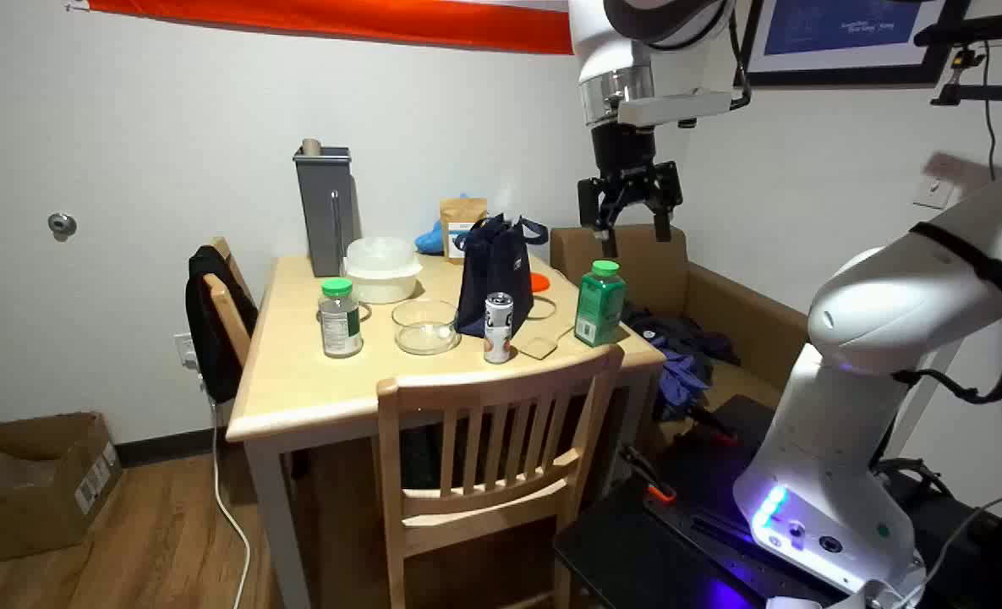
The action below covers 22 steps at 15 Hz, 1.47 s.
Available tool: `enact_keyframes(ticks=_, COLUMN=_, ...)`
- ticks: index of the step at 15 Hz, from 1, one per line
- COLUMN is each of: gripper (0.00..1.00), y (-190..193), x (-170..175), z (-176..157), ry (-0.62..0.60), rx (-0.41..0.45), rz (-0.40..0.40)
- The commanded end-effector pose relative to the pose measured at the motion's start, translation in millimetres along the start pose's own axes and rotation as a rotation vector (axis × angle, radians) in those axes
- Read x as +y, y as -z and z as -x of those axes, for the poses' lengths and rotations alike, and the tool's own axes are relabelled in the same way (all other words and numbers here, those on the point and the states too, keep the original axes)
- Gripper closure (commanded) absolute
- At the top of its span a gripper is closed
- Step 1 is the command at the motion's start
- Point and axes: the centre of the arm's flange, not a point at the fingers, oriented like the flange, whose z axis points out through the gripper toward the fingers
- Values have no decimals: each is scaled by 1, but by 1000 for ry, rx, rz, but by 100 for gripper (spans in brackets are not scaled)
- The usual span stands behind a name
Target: Put the green bottle in the bag
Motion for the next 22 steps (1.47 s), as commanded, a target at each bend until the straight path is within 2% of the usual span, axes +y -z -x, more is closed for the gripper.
enact_keyframes(ticks=1, gripper=0, y=0, x=0, z=0, ry=0, rx=0, rz=0)
enact_keyframes(ticks=7, gripper=0, y=0, x=-2, z=-35, ry=-141, rx=4, rz=-90)
enact_keyframes(ticks=13, gripper=0, y=-10, x=6, z=-91, ry=-360, rx=3, rz=-125)
enact_keyframes(ticks=18, gripper=0, y=-14, x=38, z=-135, ry=-516, rx=4, rz=-168)
enact_keyframes(ticks=22, gripper=0, y=-16, x=87, z=-160, ry=-688, rx=6, rz=-264)
